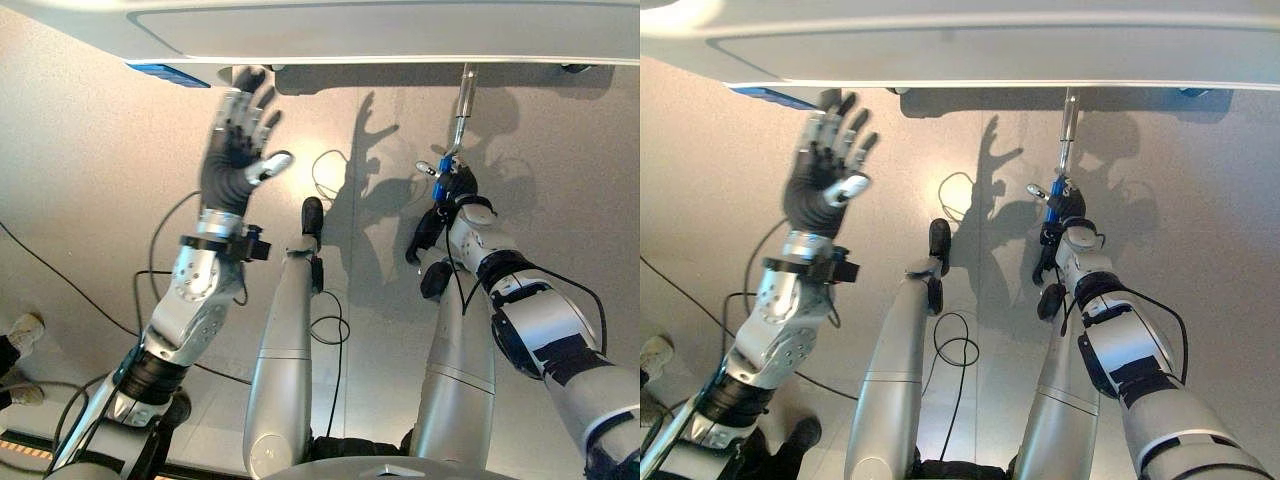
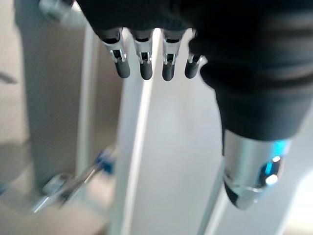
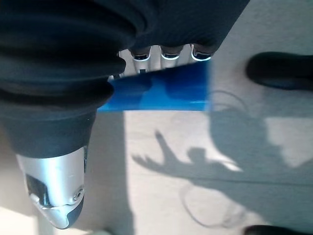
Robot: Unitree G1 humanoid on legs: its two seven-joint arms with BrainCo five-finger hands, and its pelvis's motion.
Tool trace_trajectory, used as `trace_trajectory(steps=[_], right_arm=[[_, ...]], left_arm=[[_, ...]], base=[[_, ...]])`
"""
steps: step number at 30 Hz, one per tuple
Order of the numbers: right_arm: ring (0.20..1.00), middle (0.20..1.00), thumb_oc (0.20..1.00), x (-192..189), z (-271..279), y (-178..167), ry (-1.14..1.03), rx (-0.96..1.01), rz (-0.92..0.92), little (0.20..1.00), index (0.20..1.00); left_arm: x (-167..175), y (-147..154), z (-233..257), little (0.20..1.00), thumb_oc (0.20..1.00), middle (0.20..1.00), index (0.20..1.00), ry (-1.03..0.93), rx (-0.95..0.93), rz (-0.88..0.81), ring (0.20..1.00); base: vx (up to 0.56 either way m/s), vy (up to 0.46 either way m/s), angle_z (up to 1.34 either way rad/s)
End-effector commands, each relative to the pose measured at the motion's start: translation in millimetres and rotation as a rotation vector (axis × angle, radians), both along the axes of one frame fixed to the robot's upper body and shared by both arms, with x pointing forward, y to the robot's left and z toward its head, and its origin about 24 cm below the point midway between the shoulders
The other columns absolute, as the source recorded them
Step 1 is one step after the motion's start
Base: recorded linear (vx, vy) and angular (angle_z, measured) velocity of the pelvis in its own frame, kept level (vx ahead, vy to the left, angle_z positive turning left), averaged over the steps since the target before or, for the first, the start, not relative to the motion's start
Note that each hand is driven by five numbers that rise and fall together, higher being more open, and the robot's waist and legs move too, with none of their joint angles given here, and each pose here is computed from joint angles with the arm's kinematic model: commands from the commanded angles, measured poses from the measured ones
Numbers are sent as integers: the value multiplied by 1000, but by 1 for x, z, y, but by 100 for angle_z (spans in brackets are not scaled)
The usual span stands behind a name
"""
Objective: Raise the hospital bed
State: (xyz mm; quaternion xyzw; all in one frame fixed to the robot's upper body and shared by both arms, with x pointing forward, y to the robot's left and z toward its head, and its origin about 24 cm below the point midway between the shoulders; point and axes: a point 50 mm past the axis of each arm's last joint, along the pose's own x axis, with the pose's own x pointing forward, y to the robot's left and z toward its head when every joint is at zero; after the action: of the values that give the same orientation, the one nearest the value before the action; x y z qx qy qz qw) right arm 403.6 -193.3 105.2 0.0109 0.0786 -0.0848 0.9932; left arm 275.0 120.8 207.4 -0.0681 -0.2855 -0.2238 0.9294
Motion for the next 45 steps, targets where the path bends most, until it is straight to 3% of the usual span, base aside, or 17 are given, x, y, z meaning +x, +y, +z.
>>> trace_trajectory(steps=[1, 15, 30, 45], right_arm=[[1000, 1000, 1000, -1, -4, 5, 12, -28, 48, 1000, 1000], [1000, 1000, 1000, -4, -18, 29, 48, -20, 146, 1000, 1000], [1000, 1000, 1000, -5, -21, 15, 67, -44, 118, 1000, 1000], [1000, 1000, 1000, 9, 19, 21, -42, -62, 113, 1000, 1000]], left_arm=[[-7, -6, 13, 1000, 1000, 1000, 1000, -61, -59, -77, 1000], [19, -21, 10, 1000, 1000, 1000, 1000, 27, 70, -188, 1000], [24, -10, 13, 1000, 1000, 1000, 1000, 8, 282, -178, 1000], [18, -9, 15, 1000, 1000, 1000, 1000, 3, 315, -184, 1000]], base=[[0, 0, 0], [1, 1, -2], [-2, 22, -3], [0, 0, 0]])
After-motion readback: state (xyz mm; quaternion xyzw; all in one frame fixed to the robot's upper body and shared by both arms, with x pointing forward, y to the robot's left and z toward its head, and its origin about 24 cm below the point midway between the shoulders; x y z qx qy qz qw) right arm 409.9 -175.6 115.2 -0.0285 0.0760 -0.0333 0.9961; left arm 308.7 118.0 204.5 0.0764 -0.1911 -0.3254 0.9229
